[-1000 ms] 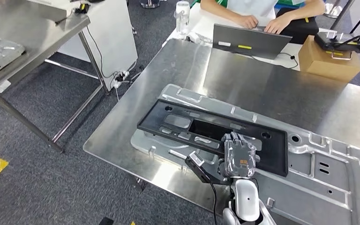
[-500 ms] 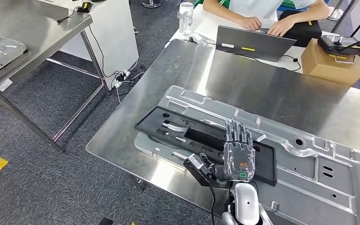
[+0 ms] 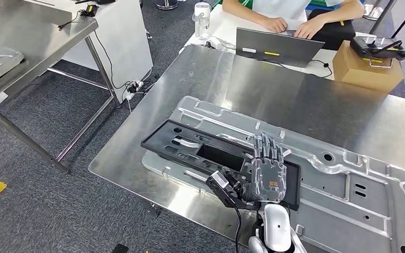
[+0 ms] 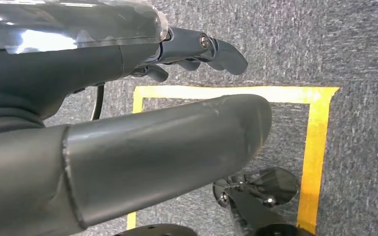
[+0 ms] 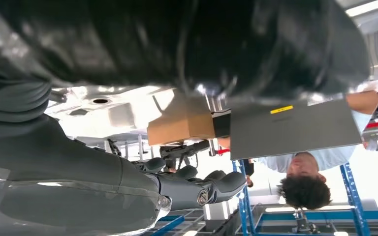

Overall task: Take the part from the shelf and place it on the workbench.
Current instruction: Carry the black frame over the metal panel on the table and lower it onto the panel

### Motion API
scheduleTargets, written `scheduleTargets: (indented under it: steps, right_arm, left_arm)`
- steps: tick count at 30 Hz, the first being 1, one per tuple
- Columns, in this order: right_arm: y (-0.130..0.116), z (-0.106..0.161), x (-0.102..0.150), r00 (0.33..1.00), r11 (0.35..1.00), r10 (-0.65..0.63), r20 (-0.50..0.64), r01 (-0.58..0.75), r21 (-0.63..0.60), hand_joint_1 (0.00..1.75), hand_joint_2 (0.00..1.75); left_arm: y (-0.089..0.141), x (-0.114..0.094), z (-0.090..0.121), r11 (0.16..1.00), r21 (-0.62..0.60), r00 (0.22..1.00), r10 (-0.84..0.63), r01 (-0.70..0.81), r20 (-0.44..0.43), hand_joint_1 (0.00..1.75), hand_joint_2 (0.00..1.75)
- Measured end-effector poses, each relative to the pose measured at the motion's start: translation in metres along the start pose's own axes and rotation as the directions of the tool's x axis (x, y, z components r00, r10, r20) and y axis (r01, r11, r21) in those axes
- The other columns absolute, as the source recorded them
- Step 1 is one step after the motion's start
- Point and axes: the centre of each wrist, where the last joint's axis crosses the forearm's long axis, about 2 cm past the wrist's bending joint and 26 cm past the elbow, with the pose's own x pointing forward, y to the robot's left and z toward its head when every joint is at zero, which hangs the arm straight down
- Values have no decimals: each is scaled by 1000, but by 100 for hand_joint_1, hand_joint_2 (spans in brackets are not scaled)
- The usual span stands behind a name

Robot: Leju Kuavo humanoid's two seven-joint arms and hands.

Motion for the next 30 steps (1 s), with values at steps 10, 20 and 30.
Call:
scheduleTargets:
  steps: [10,20,30]
  right_arm:
    - [3,4,1,1000,1000,-10,-3,10,11,0,0]
    - [5,10,3,1000,1000,-20,-3,20,9,0,0]
    - [11,33,9,999,999,-32,-12,32,13,0,0]
  left_arm:
    - [-1,1,0,1000,-4,1000,5,-5,6,0,0]
    - [-3,2,0,1000,-3,1000,13,-13,-1,0,0]
    - [-2,2,-1,999,10,999,34,-34,-5,0,0]
